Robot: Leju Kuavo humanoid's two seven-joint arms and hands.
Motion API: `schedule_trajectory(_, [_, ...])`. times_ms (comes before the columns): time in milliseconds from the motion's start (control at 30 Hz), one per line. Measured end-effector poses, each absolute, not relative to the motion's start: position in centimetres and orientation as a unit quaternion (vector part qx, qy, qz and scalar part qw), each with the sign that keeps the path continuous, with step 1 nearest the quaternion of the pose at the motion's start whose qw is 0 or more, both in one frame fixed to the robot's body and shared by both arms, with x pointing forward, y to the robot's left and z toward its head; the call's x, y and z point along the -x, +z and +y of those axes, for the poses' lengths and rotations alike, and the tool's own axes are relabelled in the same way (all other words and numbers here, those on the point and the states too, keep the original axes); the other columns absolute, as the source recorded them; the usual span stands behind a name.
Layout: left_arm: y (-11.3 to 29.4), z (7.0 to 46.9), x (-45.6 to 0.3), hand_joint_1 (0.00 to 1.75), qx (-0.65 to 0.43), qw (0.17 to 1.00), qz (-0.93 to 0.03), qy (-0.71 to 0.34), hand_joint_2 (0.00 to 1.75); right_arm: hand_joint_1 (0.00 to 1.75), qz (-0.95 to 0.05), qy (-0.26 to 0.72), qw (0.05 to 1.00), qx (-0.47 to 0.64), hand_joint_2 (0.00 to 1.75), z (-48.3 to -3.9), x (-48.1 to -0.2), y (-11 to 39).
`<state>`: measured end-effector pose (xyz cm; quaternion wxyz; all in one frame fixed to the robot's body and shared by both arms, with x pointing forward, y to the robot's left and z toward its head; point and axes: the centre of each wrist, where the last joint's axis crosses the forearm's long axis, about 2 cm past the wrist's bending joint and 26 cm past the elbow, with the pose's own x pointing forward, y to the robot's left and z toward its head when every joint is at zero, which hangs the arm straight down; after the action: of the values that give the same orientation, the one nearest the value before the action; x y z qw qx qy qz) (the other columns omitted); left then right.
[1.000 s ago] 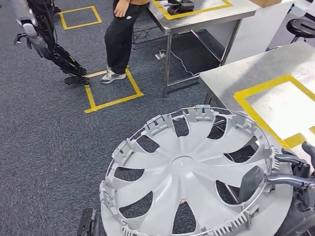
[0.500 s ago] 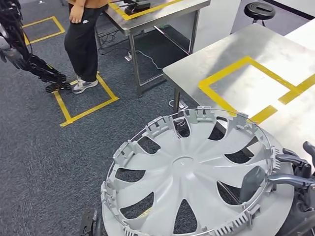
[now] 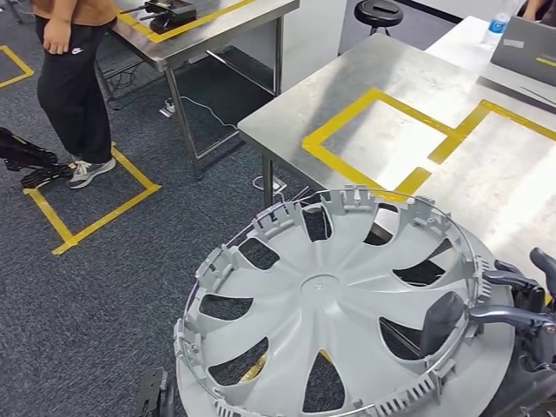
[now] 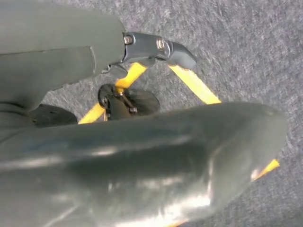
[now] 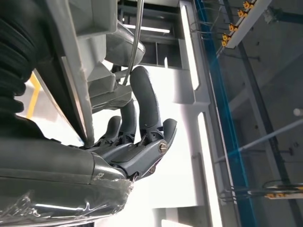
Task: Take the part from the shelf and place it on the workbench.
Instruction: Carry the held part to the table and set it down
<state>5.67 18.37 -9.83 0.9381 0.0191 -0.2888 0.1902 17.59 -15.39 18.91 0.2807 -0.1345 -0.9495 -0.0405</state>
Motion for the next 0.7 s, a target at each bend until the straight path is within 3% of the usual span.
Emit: schedule_trajectory(700, [-9.87,18.37,-5.41,0.00,-0.015,0.938,-0.290,0.191,1.75,1.75,-0.950,-0.042,0.280,0.133,1.75,-15.39,-17.57,18.88])
